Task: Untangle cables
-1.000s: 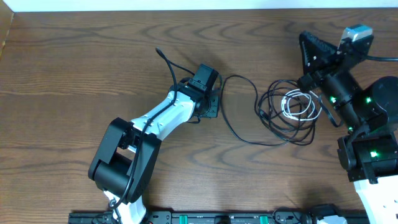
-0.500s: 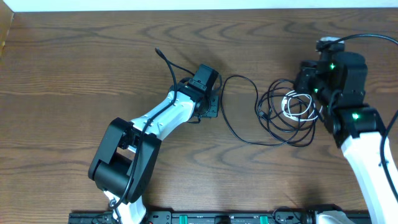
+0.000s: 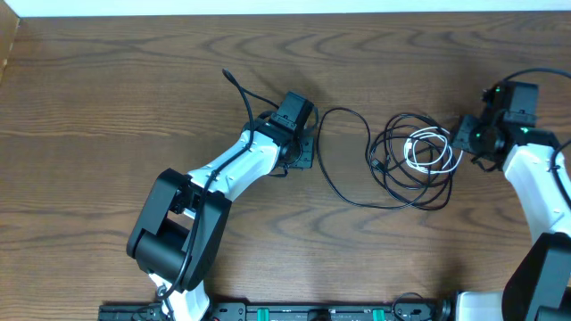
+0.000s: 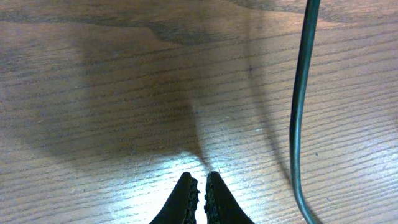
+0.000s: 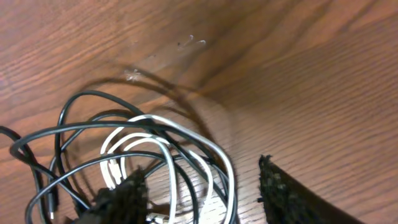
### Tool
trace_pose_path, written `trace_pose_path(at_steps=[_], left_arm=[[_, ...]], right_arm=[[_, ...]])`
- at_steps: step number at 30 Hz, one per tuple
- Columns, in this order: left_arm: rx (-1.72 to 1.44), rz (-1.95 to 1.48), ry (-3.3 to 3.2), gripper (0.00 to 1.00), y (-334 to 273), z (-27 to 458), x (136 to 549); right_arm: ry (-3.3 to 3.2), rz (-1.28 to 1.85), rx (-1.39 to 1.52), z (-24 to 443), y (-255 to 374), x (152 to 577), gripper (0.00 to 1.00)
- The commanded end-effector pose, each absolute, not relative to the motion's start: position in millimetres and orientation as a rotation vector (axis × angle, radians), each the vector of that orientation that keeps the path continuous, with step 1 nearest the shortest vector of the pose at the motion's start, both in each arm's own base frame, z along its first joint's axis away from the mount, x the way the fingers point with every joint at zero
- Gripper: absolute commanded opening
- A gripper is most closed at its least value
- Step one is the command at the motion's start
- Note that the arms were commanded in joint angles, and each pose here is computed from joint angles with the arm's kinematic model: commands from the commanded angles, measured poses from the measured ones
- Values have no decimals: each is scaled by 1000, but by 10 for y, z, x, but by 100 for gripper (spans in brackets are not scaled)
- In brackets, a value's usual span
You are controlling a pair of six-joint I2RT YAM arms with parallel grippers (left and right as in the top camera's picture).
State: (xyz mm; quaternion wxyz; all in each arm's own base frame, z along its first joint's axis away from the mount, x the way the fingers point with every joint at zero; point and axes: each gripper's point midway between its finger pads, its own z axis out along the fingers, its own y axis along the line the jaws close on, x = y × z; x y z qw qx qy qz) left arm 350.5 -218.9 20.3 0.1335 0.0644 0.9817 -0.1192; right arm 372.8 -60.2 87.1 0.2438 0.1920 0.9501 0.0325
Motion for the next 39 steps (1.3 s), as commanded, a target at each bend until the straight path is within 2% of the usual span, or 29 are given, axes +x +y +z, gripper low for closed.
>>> trace_pose_path(at_steps=[1,8,11,17,19,21,23,31,32,33,35,36,39], left_arm=[[184,-333,2863,8,-2167,146,3472],[174,-335,2864,8,-2167,147,3473],[135,-340,2868,8,-2168,147,3475],[126,-341,2870,8,-2168,147,3474],[126,-341,2870,8,-2168,147,3474],[126,-342,2869,8,-2168,147,3475],[126,-343,2866,8,-2171,150,3481],[126,-344,2866,8,-2172,150,3481],[126,-344,2866,8,-2172,150,3481],[126,-343,2866,8,-2171,150,3481],[126,-343,2866,8,-2171,150,3481],[126,-344,2866,8,-2172,150,3481],[126,-344,2866,8,-2172,150,3481]], right_arm=[[2605,217,486,815,-639,3739,57],[2658,442,290,516,-604,3701,57],[2614,650,132,479,-399,3709,57],[2588,692,126,425,-436,3739,57],[2572,708,112,434,-427,3758,46],[2554,735,100,454,-398,3776,25],[2535,761,92,480,-369,3793,18],[2529,815,92,446,-316,3784,15],[2523,832,91,450,-298,3784,17],[2525,838,92,437,-292,3781,24],[2526,842,92,429,-289,3779,27],[2521,848,87,434,-281,3779,26],[2473,916,62,515,-205,3803,12]])
